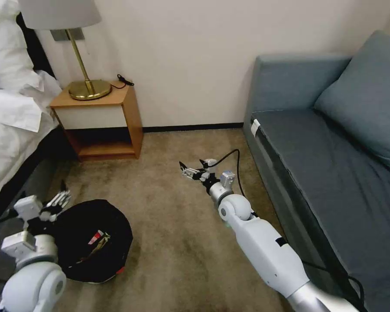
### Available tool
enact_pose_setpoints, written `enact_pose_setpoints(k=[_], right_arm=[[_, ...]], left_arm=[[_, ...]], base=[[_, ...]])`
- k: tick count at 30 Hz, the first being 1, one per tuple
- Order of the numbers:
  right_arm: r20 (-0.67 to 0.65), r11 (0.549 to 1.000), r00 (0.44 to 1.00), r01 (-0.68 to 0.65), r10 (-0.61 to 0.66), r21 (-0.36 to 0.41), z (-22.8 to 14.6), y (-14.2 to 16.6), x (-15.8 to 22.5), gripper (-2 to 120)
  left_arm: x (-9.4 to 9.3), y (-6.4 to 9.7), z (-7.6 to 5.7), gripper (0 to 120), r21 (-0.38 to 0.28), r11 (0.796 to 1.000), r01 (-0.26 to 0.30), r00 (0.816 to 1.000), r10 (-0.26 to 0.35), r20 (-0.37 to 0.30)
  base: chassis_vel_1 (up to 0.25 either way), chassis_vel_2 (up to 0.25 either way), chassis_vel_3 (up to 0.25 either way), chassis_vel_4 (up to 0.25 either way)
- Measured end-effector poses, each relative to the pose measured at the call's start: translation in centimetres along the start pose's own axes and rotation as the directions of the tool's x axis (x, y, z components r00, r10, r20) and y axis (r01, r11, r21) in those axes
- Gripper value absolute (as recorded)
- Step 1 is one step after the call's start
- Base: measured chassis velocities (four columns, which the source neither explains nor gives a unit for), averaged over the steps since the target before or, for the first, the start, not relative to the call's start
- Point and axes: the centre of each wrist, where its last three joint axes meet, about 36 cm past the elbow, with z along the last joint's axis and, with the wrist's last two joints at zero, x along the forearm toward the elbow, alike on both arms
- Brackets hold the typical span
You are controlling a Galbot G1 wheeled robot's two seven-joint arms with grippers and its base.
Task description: Pick up the trash bin, then pick up the garbage on the floor and place it into the trash bin.
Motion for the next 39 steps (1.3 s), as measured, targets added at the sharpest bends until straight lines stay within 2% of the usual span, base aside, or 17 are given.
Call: enact_pose_setpoints(k=[3,5,8,9,12,14,17,22,26,39], right_arm=[[0.015,0.999,1.0,-0.017,0.018,-0.044,0.3,-0.1,0.0,100],[0.018,0.998,1.0,-0.023,0.024,-0.054,0.4,-0.1,0.0,100],[0.028,0.996,0.999,-0.041,0.043,-0.079,0.9,-0.4,-0.1,100],[0.028,0.996,0.999,-0.041,0.043,-0.079,0.9,-0.4,-0.1,100],[0.034,0.994,0.998,-0.054,0.057,-0.094,1.2,-0.7,-0.1,100],[0.038,0.993,0.997,-0.059,0.063,-0.102,1.3,-0.7,-0.2,100],[0.061,0.986,0.993,-0.089,0.098,-0.143,1.5,-1.2,-0.6,100],[0.087,0.976,0.987,-0.117,0.135,-0.186,1.5,-1.6,-0.8,100],[0.102,0.974,0.984,-0.122,0.144,-0.19,1.4,-2.0,-0.8,100],[0.103,0.975,0.984,-0.122,0.143,-0.186,1.4,-2.2,-0.7,100]], left_arm=[[-1.6,-0.8,0.6,100,0.044,0.994,-0.099,0.995,0.097,0.025],[-1.7,-1.0,0.9,100,0.048,0.992,-0.114,0.993,0.113,0.02],[-2.1,-2.6,2.4,100,0.076,0.985,-0.156,0.987,0.158,-0.023],[-2.1,-2.6,2.4,100,0.076,0.985,-0.156,0.987,0.158,-0.023],[-2.9,-4.2,3.9,100,0.113,0.98,-0.163,0.983,0.171,-0.066],[-3.1,-4.8,4.2,100,0.129,0.979,-0.159,0.982,0.17,-0.078],[-3.3,-6.4,5.1,100,0.167,0.974,-0.154,0.98,0.172,-0.1],[-3.1,-7.7,6.3,100,0.187,0.971,-0.151,0.978,0.175,-0.115],[-2.7,-8.5,6.9,100,0.194,0.969,-0.154,0.976,0.179,-0.121],[-2.5,-8.6,7.0,100,0.192,0.969,-0.153,0.977,0.178,-0.12]], base=[[0.0,0.0,0.0,0.0],[0.0,0.0,0.0,0.0],[0.0,0.0,0.0,0.0],[0.0,0.0,0.0,0.0],[0.0,0.0,0.0,0.0],[0.0,0.0,0.0,0.0],[0.0,0.0,0.0,0.0],[0.0,0.0,0.0,0.0],[0.0,0.0,0.0,0.0],[0.0,0.0,0.0,0.0]])
